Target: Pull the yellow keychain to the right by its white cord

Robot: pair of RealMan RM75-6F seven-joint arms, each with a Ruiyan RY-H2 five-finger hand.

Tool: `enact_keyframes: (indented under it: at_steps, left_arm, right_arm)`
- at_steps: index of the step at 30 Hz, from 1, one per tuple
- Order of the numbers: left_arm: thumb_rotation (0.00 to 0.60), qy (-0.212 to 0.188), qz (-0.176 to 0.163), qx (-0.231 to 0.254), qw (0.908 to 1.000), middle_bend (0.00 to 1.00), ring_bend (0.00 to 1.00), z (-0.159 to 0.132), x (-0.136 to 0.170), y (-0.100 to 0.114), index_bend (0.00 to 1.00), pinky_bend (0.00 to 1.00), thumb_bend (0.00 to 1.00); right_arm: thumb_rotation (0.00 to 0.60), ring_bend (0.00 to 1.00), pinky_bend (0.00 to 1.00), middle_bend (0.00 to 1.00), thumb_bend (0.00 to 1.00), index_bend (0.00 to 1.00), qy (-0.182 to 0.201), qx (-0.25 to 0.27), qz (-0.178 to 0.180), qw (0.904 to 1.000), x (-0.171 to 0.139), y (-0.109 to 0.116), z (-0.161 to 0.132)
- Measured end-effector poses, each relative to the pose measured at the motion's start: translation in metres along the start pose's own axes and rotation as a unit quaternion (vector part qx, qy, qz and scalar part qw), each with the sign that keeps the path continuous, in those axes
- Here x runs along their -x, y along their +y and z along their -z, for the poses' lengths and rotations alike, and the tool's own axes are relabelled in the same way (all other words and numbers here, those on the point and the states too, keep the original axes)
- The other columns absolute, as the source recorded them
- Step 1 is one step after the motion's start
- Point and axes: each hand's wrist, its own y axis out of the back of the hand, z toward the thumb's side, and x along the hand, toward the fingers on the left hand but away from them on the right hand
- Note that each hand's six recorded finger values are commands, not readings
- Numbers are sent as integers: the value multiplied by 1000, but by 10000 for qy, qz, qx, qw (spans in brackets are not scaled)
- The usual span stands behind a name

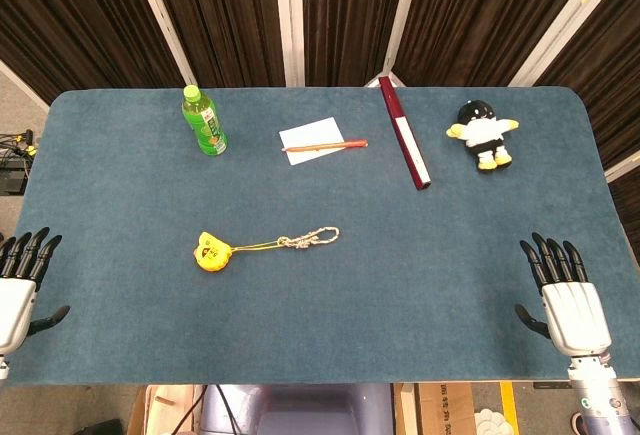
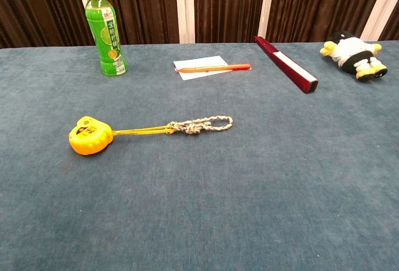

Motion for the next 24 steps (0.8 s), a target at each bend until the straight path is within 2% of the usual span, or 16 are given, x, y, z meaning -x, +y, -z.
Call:
enact_keyframes:
  at_steps: [13,24]
  left_arm:
    - [600,9,-47,77,10000,0,0,-1,0,2,0,0,0]
    - [600,106,-25,243,9996,0,0,3,0,3,0,0,0]
  right_arm:
    - [600,0,0,0,221,0,-45,166,-23,9999,3,1,1]
    - [600,0,0,0,221,0,190,770,119,9968,10,12,-19]
